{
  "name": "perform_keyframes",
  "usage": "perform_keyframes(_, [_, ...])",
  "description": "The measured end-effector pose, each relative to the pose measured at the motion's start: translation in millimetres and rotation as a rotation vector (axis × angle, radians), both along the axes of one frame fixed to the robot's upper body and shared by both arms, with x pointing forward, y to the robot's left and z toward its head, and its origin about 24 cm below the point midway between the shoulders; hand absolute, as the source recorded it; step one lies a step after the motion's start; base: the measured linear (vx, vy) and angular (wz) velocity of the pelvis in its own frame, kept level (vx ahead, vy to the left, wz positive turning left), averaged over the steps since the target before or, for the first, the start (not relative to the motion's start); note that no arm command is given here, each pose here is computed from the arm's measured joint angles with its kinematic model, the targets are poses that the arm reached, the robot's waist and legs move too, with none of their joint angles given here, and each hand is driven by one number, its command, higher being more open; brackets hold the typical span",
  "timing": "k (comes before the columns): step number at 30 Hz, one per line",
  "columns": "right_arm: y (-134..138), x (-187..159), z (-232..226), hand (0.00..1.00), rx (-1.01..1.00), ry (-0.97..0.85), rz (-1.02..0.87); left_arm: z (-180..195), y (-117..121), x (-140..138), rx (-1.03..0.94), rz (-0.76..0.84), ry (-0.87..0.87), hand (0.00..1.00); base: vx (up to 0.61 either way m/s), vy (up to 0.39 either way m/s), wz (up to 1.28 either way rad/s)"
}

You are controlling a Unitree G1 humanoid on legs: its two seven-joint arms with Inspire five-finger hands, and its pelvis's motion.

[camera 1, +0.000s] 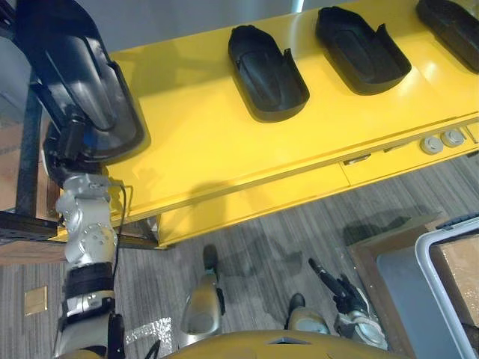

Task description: Walk over and take three plastic housings, then place them on the shelf

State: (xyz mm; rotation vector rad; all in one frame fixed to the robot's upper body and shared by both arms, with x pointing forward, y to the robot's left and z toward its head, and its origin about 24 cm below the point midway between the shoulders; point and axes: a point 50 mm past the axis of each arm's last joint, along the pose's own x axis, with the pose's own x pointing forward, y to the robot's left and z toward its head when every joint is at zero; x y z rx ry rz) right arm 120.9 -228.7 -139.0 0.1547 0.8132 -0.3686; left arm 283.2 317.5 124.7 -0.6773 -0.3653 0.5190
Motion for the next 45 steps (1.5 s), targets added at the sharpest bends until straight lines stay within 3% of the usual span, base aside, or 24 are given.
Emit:
perform_keyframes(13, [2.1,23.7,7.4,1.0,0.008,-0.058,0.026,20.7,-11.6,22.9,0.075,-0.222,0.042,0.0,0.01,-0.029,-0.03])
perform_keyframes(28, [6.0,27.4,7.1,1.0,0.025,-0.052,0.034,27.5,-23.8,26.0,-0.005,-0.277,0.003,0.0,0.01,-0.018,0.07])
perform_keyframes(36, [-4.6,66.6,26.4,1.0,0.013,-0.16,0.019,74.1,-35.3,28.9,0.045,-0.295,-0.185,0.0,-0.07,0.015,0.0])
perform_keyframes(45, [-6.4,61.6,22.6,1.0,0.028,-0.142,-0.014,78.2,-38.6,28.2,0.055,-0.307,-0.19,0.0,-0.05,-0.003,0.04])
